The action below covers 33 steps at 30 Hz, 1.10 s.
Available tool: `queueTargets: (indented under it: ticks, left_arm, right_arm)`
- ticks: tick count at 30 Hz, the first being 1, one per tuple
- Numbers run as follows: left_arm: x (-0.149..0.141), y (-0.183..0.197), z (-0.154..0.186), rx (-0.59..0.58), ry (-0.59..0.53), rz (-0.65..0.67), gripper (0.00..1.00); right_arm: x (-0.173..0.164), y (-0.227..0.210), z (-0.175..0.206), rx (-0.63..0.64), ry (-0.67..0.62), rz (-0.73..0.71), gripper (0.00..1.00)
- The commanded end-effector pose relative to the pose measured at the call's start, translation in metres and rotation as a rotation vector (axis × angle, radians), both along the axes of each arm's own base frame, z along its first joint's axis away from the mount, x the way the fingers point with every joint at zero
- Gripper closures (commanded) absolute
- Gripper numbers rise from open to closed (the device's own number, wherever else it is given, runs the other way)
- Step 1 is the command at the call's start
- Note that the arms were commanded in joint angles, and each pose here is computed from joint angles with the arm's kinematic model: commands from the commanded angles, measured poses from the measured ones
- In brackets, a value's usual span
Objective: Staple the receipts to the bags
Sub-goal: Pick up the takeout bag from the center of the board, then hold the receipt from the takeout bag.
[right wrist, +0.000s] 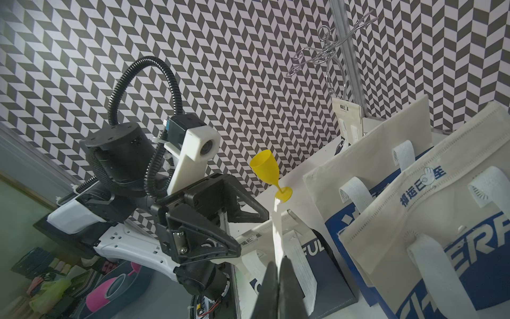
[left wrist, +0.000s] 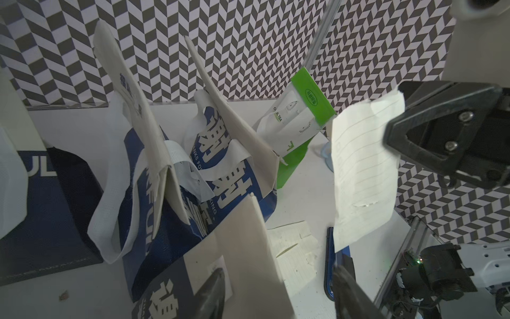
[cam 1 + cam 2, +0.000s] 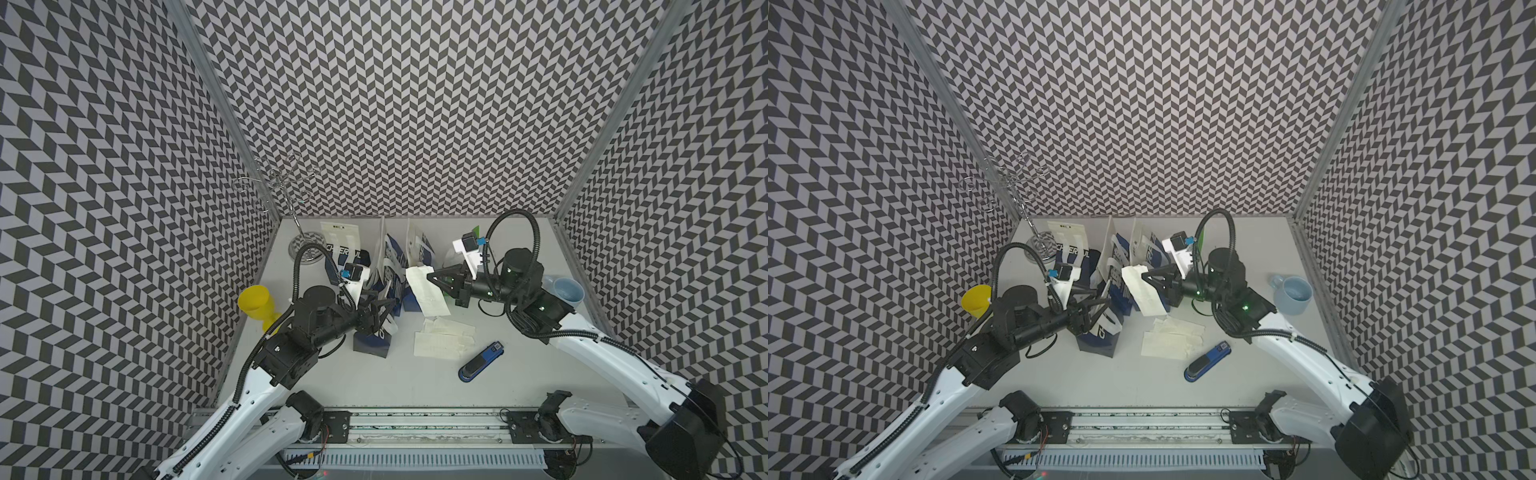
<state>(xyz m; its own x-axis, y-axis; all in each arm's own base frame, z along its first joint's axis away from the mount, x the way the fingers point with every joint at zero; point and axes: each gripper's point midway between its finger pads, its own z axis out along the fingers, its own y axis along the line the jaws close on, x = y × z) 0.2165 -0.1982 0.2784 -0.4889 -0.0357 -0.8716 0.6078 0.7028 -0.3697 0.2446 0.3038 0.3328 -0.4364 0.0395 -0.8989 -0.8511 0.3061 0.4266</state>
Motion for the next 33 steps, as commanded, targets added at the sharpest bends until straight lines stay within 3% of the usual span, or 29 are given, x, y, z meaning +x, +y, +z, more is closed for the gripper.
queueTargets:
  ticks: [1, 7, 15, 18, 21, 27, 33]
  left_arm:
    - [-0.005, 0.004, -0.013, 0.018, 0.053, 0.035, 0.39]
    - [-0.022, -0.001, -0.021, 0.039, 0.084, 0.011, 0.39]
    - [-0.005, 0.018, -0.046, 0.125, 0.184, 0.193, 0.50]
    - [-0.002, 0.019, -0.051, 0.145, 0.196, 0.215, 0.66]
    - [0.002, 0.015, -0.037, 0.139, 0.138, 0.195, 0.97]
    - [-0.012, -0.030, 0.021, 0.086, -0.099, -0.120, 1.00]
    - [-0.001, -0.050, -0.030, 0.317, -0.036, -0.258, 1.00]
  right_arm:
    - [-0.003, -0.003, 0.009, 0.028, -0.033, 0.004, 1.00]
    - [-0.006, -0.002, 0.003, 0.032, -0.028, 0.024, 1.00]
    - [-0.011, 0.001, 0.003, 0.045, -0.027, 0.062, 1.00]
    - [-0.015, 0.002, 0.003, 0.043, -0.031, 0.082, 1.00]
    - [-0.022, 0.003, 0.002, 0.051, -0.033, 0.121, 1.00]
    - [-0.040, 0.001, 0.001, 0.081, -0.061, 0.192, 1.00]
    - [-0.041, 0.006, -0.011, 0.078, -0.050, 0.213, 1.00]
